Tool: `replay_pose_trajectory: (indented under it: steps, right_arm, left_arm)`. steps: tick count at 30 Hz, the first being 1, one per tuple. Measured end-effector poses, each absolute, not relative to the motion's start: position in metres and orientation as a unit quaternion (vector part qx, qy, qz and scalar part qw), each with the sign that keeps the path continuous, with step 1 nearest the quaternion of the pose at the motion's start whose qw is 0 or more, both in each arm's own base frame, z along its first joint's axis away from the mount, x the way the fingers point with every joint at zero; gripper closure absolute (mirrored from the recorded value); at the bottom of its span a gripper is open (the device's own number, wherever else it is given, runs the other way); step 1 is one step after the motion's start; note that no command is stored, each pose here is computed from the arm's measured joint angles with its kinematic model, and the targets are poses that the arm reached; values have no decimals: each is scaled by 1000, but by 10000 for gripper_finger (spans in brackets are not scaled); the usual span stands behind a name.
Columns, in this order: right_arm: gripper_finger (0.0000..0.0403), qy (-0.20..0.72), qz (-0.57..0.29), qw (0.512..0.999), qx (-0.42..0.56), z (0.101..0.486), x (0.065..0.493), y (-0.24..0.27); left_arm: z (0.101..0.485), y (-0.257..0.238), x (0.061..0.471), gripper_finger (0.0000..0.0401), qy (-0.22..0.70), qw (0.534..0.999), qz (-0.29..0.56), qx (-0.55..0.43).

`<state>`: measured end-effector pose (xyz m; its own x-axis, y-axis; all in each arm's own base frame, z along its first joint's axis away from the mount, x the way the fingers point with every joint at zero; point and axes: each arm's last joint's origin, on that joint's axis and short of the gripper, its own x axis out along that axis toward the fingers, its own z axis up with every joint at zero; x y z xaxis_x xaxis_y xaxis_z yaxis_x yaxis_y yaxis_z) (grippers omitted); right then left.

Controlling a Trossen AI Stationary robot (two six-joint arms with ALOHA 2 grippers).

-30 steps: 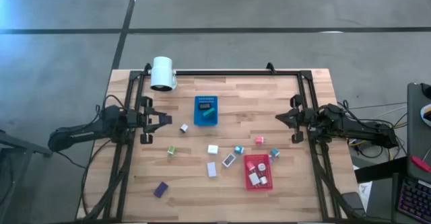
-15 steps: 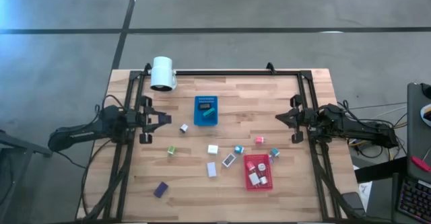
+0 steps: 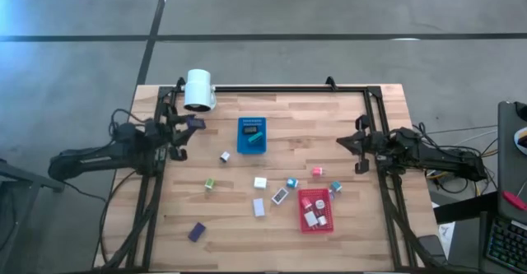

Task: Pick & Place Office items
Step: Put the right dark blue digital clock into the blue bin

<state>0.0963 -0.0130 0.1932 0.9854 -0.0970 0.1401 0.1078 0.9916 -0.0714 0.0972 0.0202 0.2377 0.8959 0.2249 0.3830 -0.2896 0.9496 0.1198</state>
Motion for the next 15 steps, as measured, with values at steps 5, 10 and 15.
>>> replay_pose_trajectory:
  steps: [5, 10, 15]
  right_arm:
    - [394, -66, -66, 995, -49, 190, 97, -14]
    - [394, -65, -66, 994, -49, 190, 97, -14]
    - [394, -65, -66, 995, -49, 190, 97, -14]
  left_arm:
    - [264, 27, 126, 246, -114, 978, 152, 84]
    - [277, 37, 172, 246, 4, 986, 147, 79]
    - [274, 51, 218, 246, 103, 981, 149, 75]
